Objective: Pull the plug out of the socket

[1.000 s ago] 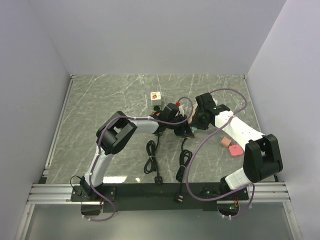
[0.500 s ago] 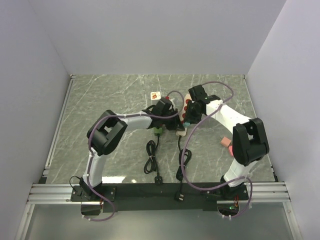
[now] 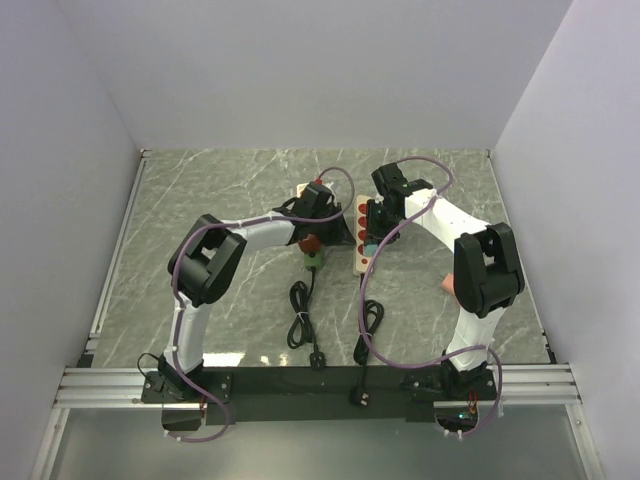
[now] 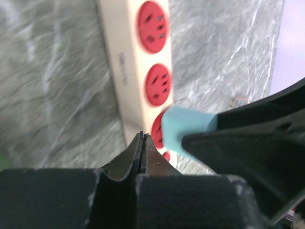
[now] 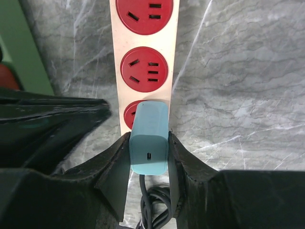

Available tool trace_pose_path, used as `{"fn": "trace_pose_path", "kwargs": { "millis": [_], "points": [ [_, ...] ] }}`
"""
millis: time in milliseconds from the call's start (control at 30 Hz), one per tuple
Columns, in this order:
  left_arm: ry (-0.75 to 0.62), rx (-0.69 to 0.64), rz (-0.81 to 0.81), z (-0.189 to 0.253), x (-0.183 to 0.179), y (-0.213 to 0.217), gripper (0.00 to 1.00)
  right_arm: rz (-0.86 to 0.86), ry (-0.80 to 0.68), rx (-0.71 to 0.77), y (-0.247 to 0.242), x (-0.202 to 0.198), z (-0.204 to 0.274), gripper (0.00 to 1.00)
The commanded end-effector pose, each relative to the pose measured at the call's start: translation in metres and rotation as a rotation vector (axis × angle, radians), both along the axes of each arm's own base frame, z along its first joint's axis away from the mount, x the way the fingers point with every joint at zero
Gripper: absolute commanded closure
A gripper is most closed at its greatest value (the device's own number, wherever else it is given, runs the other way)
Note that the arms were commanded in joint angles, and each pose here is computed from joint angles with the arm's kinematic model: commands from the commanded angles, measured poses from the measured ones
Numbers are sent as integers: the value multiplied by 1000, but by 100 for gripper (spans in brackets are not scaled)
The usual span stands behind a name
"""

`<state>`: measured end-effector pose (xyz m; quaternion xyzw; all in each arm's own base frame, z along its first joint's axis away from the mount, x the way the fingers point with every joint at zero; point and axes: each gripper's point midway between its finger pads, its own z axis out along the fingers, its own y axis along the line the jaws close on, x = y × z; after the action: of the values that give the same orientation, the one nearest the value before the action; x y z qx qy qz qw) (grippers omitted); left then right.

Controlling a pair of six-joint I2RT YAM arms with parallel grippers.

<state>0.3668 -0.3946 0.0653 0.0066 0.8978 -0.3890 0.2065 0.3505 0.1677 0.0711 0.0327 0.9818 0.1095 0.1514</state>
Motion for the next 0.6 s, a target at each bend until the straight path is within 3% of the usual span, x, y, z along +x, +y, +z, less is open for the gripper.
{"fn": "trace_pose_path", "kwargs": {
  "millis": [0,233,567],
  "points": [
    [-61,-36,-45,18,7,-19,100,38,-25,31,7,4,15,100],
    [-42,-26,-85,3,2,-30,100,23,-14,52,12,6,14,100],
    [144,172,-68,-104,-28,4,100,14,-87,89,16,13,52,100]
  ]
}}
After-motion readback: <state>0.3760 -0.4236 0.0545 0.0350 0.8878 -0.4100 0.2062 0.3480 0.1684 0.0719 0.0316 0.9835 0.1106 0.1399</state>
